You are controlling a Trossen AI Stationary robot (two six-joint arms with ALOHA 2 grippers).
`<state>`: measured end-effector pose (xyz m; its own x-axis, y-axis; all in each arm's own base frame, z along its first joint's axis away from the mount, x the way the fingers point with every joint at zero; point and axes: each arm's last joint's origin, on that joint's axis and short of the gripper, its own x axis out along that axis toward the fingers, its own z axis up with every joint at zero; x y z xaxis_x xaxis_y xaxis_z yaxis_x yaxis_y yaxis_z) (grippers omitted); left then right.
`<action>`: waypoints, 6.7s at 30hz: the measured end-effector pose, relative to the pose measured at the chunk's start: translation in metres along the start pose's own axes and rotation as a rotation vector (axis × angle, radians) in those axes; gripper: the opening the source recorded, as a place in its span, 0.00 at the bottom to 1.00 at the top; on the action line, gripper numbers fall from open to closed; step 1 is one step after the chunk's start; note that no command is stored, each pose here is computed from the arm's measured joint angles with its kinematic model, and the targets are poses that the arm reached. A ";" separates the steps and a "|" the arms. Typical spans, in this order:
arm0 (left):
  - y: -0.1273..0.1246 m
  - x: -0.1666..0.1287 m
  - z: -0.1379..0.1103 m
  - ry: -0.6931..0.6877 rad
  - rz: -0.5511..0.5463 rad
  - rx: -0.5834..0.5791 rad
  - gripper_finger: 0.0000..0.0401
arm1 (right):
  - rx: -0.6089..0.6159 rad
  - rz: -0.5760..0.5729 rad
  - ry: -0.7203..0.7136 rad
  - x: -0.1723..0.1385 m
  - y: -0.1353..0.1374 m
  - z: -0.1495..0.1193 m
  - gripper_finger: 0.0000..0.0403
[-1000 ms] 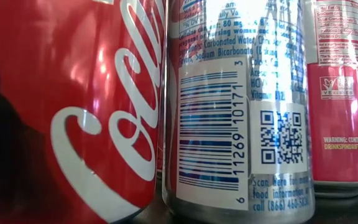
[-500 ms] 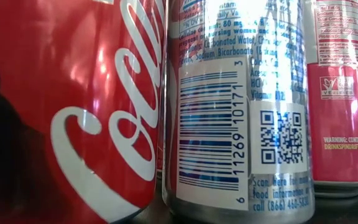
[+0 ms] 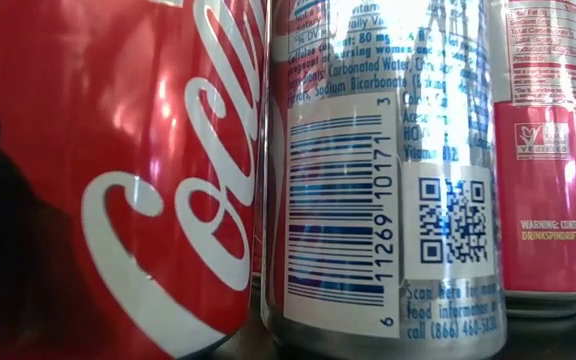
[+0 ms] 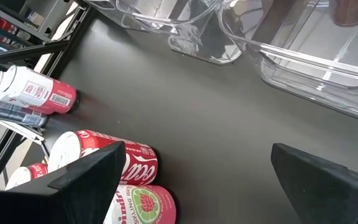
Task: Sort soda cans
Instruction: Put the blue soda can into the left transparent bin, then put the pink-white soda can into the middle transparent bin
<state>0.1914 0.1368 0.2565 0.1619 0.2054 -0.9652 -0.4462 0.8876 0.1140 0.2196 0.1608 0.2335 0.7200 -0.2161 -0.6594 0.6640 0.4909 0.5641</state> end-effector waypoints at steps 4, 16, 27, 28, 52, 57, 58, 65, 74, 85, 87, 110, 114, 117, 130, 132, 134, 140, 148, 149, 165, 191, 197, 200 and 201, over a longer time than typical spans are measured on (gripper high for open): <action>0.000 0.000 0.000 -0.002 0.000 -0.003 0.64 | 0.000 0.000 0.000 0.000 0.000 0.000 0.98; -0.001 -0.001 -0.002 0.011 -0.040 -0.005 0.75 | 0.002 0.006 0.000 0.000 0.001 0.000 0.98; 0.001 -0.006 -0.006 0.078 0.030 0.003 0.75 | 0.002 0.006 0.001 0.000 0.001 0.000 0.98; 0.001 -0.009 -0.006 0.082 0.029 0.002 0.75 | 0.000 0.006 0.001 0.000 0.001 0.000 0.98; -0.014 -0.122 -0.055 -0.133 -0.087 -0.411 0.75 | -0.105 0.009 0.060 -0.001 0.001 -0.003 0.98; -0.034 -0.147 -0.097 -0.223 -0.268 -0.530 0.75 | -0.127 0.010 0.060 -0.001 0.001 -0.003 0.98; -0.038 -0.148 -0.104 -0.221 -0.306 -0.538 0.75 | -0.133 0.010 0.060 -0.001 0.001 -0.003 0.98; -0.083 -0.128 -0.110 -0.149 -0.424 -0.523 0.75 | -0.140 0.011 0.100 -0.001 0.001 -0.004 0.98; -0.158 -0.102 -0.101 -0.093 -0.364 -0.432 0.75 | -0.182 0.031 0.186 -0.007 0.001 -0.013 0.98; -0.215 -0.105 -0.140 -0.067 -0.420 -0.490 0.75 | -0.230 0.051 0.202 -0.013 0.000 -0.021 0.98; -0.224 -0.102 -0.148 -0.043 -0.405 -0.503 0.75 | -0.237 0.053 0.204 -0.014 0.000 -0.022 0.98; -0.285 -0.081 -0.180 0.127 -0.319 -0.186 0.75 | -0.065 0.133 0.206 -0.015 0.010 -0.023 0.98; -0.285 -0.081 -0.180 0.132 -0.323 -0.133 0.75 | -0.020 0.144 0.208 -0.016 0.012 -0.023 0.98; -0.285 -0.081 -0.181 0.136 -0.322 -0.126 0.75 | 0.004 0.144 0.210 -0.016 0.012 -0.023 0.98; -0.285 -0.080 -0.177 0.144 -0.321 -0.176 0.75 | 0.052 0.172 0.186 -0.016 0.015 -0.022 0.98; -0.286 -0.080 -0.177 0.157 -0.333 -0.174 0.75 | 0.058 0.179 0.171 -0.016 0.016 -0.021 0.98; -0.288 -0.081 -0.176 0.156 -0.355 -0.173 0.75 | 0.058 0.180 0.162 -0.016 0.016 -0.021 0.98; -0.289 -0.081 -0.176 0.164 -0.375 -0.179 0.75 | 0.045 0.180 0.161 -0.016 0.016 -0.021 0.98; -0.290 -0.081 -0.176 0.174 -0.380 -0.179 0.75 | 0.008 0.183 0.157 -0.016 0.016 -0.021 0.98; -0.290 -0.082 -0.176 0.174 -0.383 -0.178 0.75 | 0.005 0.183 0.157 -0.016 0.016 -0.021 0.98; -0.290 -0.081 -0.177 0.177 -0.382 -0.180 0.75 | -0.029 0.185 0.154 -0.016 0.016 -0.021 0.98; -0.294 -0.083 -0.174 0.101 -0.426 -0.083 0.75 | -0.029 0.185 0.154 -0.016 0.016 -0.021 0.98; -0.293 -0.083 -0.174 0.074 -0.421 -0.061 0.76 | -0.029 0.185 0.154 -0.016 0.016 -0.021 0.98; -0.293 -0.082 -0.173 0.055 -0.416 -0.064 0.80 | -0.029 0.185 0.154 -0.016 0.016 -0.021 0.98; -0.293 -0.082 -0.173 0.047 -0.413 -0.065 0.82 | -0.029 0.185 0.154 -0.016 0.016 -0.021 0.98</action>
<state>0.1566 -0.2115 0.2619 0.2995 -0.1827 -0.9364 -0.4068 0.8634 -0.2986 0.2145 0.1901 0.2424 0.7882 0.0095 -0.6154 0.5161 0.5346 0.6692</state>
